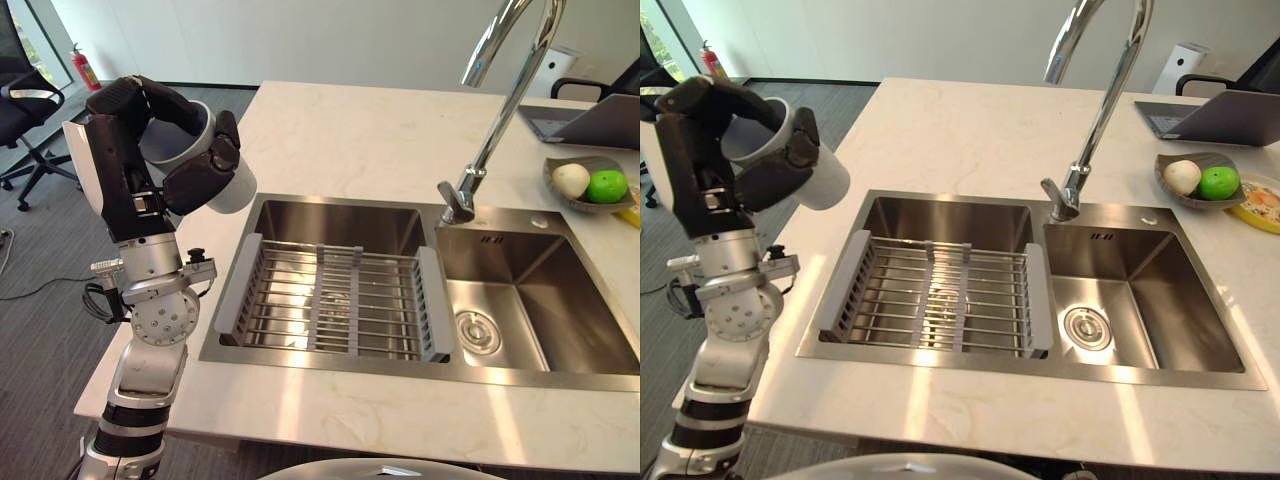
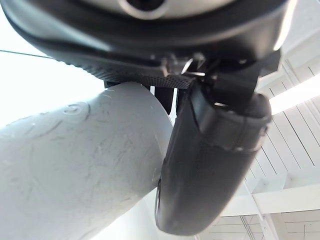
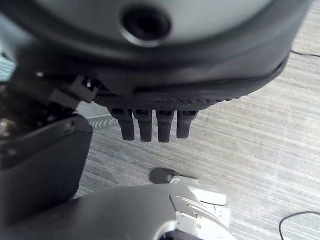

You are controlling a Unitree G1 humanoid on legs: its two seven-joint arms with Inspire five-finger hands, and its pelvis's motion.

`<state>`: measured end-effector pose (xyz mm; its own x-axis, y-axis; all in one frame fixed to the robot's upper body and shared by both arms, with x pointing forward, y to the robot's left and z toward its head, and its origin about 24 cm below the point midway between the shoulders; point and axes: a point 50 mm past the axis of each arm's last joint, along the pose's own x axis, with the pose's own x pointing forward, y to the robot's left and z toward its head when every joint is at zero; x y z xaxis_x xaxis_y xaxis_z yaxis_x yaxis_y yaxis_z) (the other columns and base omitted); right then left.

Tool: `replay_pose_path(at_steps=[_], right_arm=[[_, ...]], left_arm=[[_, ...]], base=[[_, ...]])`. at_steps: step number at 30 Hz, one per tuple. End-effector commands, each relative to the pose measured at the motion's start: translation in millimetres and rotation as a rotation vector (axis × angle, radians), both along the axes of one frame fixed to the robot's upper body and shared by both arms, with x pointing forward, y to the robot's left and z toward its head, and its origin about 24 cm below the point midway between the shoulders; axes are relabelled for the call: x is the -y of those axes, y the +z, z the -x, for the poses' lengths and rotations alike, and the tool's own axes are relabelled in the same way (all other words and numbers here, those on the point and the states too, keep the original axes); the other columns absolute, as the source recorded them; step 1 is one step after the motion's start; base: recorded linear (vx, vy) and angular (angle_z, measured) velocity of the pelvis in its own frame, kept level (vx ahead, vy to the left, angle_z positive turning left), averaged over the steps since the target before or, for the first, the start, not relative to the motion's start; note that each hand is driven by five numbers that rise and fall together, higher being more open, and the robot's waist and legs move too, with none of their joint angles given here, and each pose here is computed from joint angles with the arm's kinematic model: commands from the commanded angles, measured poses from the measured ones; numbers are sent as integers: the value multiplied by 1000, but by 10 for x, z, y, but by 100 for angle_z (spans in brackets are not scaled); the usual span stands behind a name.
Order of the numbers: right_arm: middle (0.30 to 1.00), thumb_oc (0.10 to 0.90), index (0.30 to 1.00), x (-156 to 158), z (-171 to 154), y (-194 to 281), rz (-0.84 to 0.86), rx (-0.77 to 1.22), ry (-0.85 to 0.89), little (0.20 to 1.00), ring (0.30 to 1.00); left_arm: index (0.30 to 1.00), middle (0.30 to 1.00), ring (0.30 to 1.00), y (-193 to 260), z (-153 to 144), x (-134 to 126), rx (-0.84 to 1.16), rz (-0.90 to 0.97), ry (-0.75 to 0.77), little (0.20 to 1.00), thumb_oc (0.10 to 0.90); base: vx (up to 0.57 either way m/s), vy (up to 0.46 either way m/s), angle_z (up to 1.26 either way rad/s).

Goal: Place the dishes in the dishwasher.

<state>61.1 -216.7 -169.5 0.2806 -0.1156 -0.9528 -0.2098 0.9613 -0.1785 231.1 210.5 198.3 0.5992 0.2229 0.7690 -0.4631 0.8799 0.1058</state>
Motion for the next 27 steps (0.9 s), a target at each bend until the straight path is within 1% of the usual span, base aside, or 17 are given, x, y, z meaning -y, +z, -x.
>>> replay_pose_path(at_steps=[1, 2, 5, 7, 10, 11, 12, 13, 14, 17, 22, 26, 27], right_arm=[[900, 800, 900, 25, -101, 12, 12, 21, 12, 900, 900], [900, 800, 900, 3, -107, 10, 4, 21, 27, 900, 900], [900, 800, 900, -6, -123, 11, 2, 22, 44, 900, 900], [900, 800, 900, 48, -203, 39, 13, 48, 41, 900, 900], [900, 800, 900, 51, -205, 40, 13, 49, 40, 900, 900], [900, 800, 900, 100, -269, 65, 27, 72, 33, 900, 900], [900, 800, 900, 185, -417, 121, 53, 123, 13, 900, 900], [900, 800, 900, 214, -417, 129, 62, 128, 11, 900, 900], [900, 800, 900, 287, -371, 136, 83, 119, 6, 900, 900], [900, 800, 900, 319, -346, 139, 84, 118, -16, 900, 900], [900, 800, 900, 309, -362, 141, 64, 137, -90, 900, 900], [900, 800, 900, 380, -158, 113, 81, 93, -169, 900, 900], [900, 800, 900, 381, -152, 112, 84, 92, -181, 900, 900]], left_arm=[[300, 300, 300, 451, 152, -73, 300, -63, 70, 300, 400], [300, 300, 300, 425, 188, -156, 300, -47, 109, 300, 400], [300, 300, 300, 411, 212, -223, 299, -34, 132, 300, 400], [300, 300, 300, 394, 257, -286, 301, -23, 150, 300, 400], [300, 300, 300, 395, 256, -284, 301, -22, 149, 300, 400], [300, 300, 300, 411, 253, -285, 314, -14, 149, 300, 400], [300, 300, 300, 458, 242, -271, 352, 9, 144, 300, 400], [300, 300, 300, 468, 224, -247, 357, 23, 131, 300, 400], [300, 300, 300, 517, 213, -169, 385, 20, 95, 300, 400], [300, 300, 300, 548, 216, -116, 395, -16, 68, 300, 400], [300, 300, 300, 618, 209, -41, 422, -29, -1, 300, 400], [300, 300, 300, 691, 154, 101, 418, -82, -57, 300, 400], [300, 300, 300, 699, 138, 126, 411, -96, -66, 300, 400]], base=[[11, -31, 5], [11, -31, 5], [-51, -11, 5], [-199, -12, 40], [-75, 1, 53], [-378, 49, 93], [-509, 61, 97], [-578, 115, 50], [-318, 72, 155], [-180, 122, 204], [-199, 220, 105], [-88, 295, 196], [-5, 198, 211]])
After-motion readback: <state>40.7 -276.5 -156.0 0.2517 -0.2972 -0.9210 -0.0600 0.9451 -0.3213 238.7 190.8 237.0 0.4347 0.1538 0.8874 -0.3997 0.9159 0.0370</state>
